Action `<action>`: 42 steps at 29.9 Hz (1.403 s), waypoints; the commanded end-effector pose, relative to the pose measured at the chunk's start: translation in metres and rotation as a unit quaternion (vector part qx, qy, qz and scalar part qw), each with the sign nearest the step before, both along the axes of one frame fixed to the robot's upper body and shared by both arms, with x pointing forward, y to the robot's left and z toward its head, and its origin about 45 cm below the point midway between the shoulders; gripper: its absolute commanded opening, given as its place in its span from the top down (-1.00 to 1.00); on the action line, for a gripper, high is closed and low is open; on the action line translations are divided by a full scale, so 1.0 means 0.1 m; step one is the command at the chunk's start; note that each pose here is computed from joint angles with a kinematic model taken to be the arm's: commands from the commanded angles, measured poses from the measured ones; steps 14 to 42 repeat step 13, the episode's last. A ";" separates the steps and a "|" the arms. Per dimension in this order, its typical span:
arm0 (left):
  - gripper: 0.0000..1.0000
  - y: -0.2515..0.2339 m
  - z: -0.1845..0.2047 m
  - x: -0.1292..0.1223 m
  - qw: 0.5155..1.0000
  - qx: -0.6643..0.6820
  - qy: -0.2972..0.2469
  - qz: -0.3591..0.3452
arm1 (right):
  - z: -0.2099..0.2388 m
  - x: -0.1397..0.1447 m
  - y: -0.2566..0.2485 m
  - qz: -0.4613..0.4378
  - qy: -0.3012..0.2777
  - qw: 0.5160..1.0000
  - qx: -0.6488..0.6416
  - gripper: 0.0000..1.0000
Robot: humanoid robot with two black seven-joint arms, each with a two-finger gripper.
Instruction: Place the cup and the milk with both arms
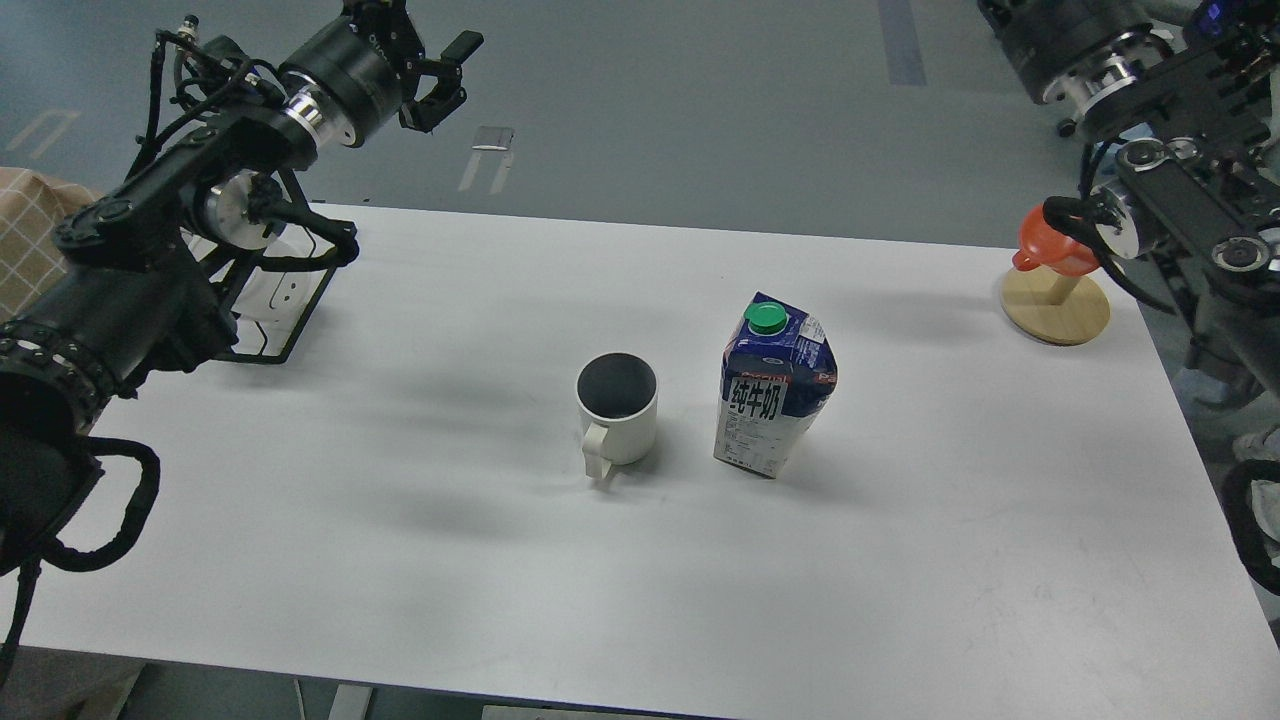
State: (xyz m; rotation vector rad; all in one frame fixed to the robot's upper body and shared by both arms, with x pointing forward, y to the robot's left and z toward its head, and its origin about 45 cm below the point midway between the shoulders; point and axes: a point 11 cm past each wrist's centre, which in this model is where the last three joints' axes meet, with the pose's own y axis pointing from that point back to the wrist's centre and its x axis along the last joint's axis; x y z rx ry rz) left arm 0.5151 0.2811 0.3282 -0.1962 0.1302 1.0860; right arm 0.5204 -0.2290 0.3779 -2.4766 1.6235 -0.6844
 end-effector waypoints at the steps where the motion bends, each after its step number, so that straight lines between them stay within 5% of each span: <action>1: -0.93 -0.14 -0.09 0.00 0.999 -0.008 0.032 -0.017 | -0.16 0.04 0.13 0.038 0.057 0.992 0.110 -0.98; 13: -0.95 -0.33 -0.07 -0.03 0.998 -0.058 -0.016 -0.026 | -0.41 0.01 0.05 0.029 0.096 0.963 0.249 -1.00; 42: -0.95 -0.33 -0.07 -0.03 0.998 -0.058 -0.016 -0.026 | -0.41 0.01 0.05 0.029 0.096 0.963 0.249 -1.00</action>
